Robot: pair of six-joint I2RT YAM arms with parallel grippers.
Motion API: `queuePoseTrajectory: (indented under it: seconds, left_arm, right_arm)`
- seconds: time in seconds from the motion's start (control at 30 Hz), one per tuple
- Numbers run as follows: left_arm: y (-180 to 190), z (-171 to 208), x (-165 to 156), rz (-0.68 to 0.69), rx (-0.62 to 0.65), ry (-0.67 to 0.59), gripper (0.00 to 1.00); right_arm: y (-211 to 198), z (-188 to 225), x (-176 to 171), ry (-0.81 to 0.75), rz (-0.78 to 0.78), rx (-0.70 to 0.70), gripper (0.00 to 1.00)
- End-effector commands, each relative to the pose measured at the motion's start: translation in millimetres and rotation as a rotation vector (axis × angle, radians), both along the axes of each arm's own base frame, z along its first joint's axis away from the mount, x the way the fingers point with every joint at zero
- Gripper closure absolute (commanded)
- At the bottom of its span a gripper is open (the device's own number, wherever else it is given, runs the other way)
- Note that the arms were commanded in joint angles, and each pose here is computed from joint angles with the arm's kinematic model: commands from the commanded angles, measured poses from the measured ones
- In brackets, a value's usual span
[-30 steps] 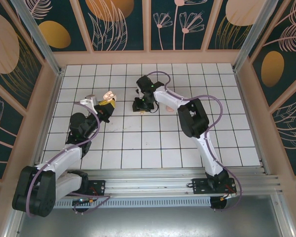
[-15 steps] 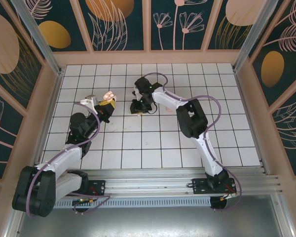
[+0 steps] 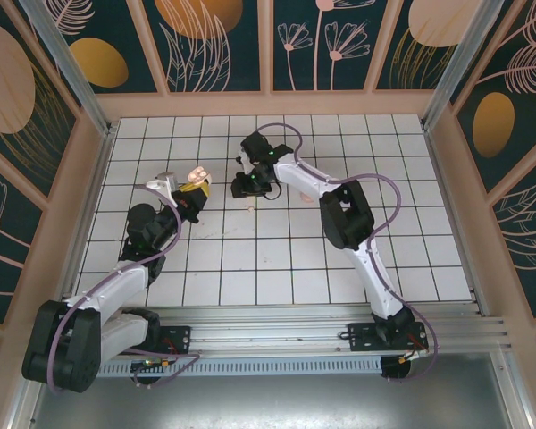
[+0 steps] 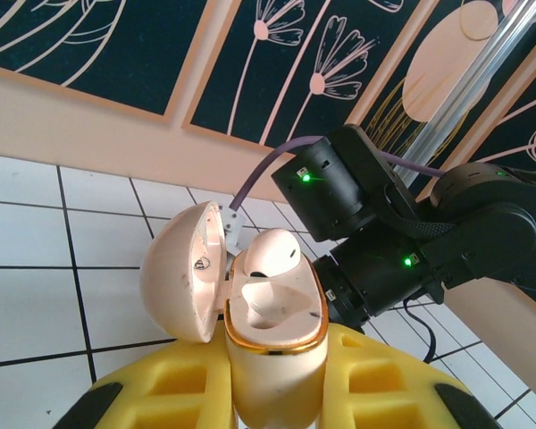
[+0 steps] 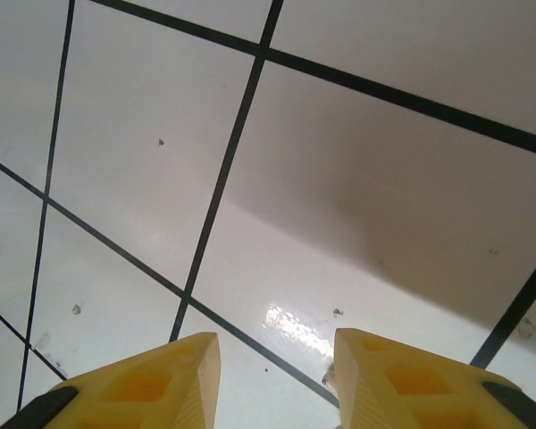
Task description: Insert the wireless bluetooth earbuds into the charging case
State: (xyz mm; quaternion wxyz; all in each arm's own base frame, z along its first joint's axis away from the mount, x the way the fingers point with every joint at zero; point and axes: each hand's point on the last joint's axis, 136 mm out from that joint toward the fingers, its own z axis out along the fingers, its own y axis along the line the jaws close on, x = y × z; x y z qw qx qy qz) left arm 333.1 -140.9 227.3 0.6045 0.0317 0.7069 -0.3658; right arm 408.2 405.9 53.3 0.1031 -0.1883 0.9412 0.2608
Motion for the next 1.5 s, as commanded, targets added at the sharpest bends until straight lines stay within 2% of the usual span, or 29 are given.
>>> queuePoseTrajectory:
  seconds: [0.0, 0.37, 0.63, 0.93, 1.1, 1.47]
  left_arm:
    - [1.5, 14.5, 4.3, 0.005, 0.000, -0.040, 0.91]
    - [1.0, 14.9, 3.8, 0.001, 0.004, -0.035, 0.91]
    - [0.3, 15.0, 3.1, -0.002, 0.004, -0.035, 0.91]
    - [0.7, 14.6, 2.1, -0.003, 0.000, -0.034, 0.91]
    - [0.4, 15.4, 2.0, -0.004, -0.001, -0.037, 0.91]
    - [-0.6, 11.8, 3.7, -0.007, 0.000, -0.026, 0.91]
  right_arm:
    - [-4.7, -16.6, -3.8, 0.033, 0.008, -0.037, 0.61]
    - [1.8, -13.0, -39.0, 0.105, 0.116, 0.005, 0.64]
    - [1.2, 11.4, -55.1, 0.098, 0.155, 0.051, 0.66]
    - [-19.3, 42.7, -36.8, -0.009, 0.028, 0.034, 0.62]
    - [-20.1, 32.9, -24.9, -0.009, 0.009, 0.011, 0.62]
    - [-30.1, 7.7, -24.5, 0.024, -0.041, -0.089, 0.59]
